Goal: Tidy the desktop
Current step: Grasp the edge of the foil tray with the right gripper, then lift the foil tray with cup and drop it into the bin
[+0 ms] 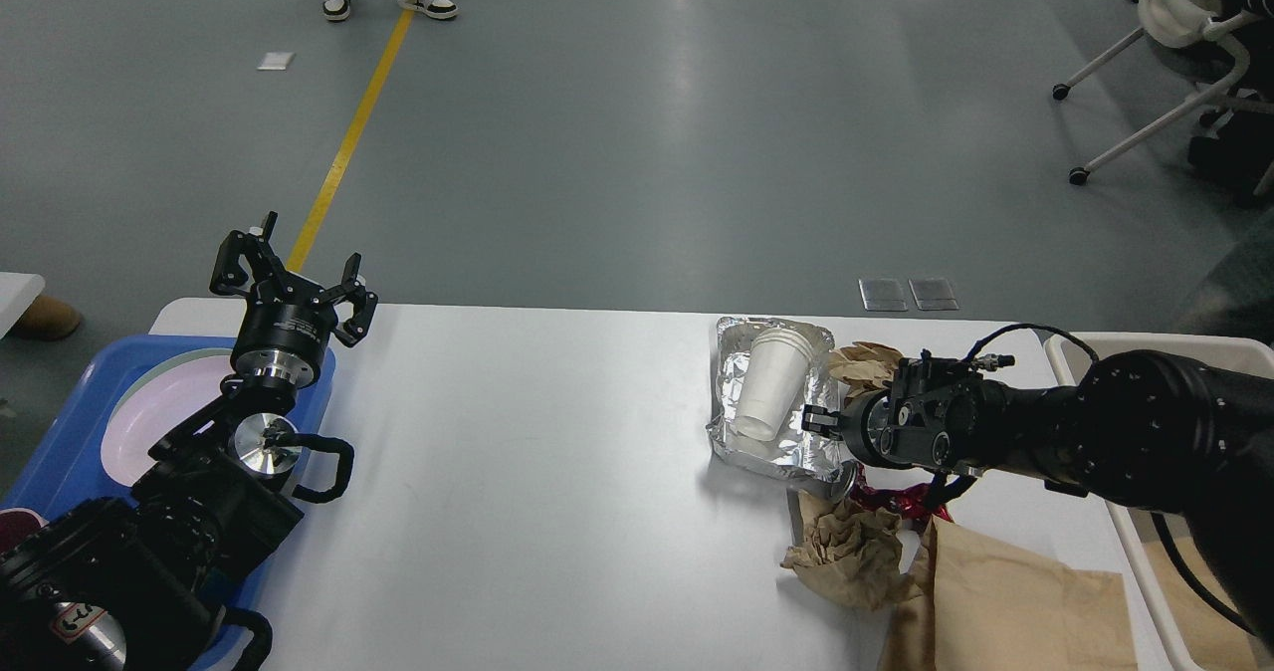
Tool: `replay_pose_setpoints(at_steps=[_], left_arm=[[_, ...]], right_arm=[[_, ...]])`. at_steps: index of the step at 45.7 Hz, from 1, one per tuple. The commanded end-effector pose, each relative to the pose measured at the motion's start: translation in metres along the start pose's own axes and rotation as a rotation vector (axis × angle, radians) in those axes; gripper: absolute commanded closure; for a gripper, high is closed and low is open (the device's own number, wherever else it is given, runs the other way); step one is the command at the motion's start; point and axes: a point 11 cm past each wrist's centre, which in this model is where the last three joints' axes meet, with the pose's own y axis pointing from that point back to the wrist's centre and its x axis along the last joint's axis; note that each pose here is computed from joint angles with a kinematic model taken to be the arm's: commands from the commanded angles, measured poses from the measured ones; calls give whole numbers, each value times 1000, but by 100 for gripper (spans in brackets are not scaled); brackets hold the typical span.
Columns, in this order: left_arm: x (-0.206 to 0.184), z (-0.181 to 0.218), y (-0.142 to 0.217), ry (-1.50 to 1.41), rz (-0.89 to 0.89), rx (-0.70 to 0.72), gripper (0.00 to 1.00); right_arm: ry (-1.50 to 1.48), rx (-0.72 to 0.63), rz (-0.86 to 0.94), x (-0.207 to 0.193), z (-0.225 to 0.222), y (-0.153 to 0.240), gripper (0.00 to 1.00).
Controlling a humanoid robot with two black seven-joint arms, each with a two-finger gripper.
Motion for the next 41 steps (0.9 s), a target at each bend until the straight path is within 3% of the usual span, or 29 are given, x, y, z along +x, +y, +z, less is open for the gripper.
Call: replay_pose_setpoints(at_steps=[1,12,41], left_arm=[[0,0,0,0,0,0,3],[0,0,0,0,0,0,4],[0,0,0,0,0,0,3]], right_arm=[[4,5,0,1,-3,1,100],[-8,58,-22,3,-27,11,100],[-69,104,24,76,-25,97,100]])
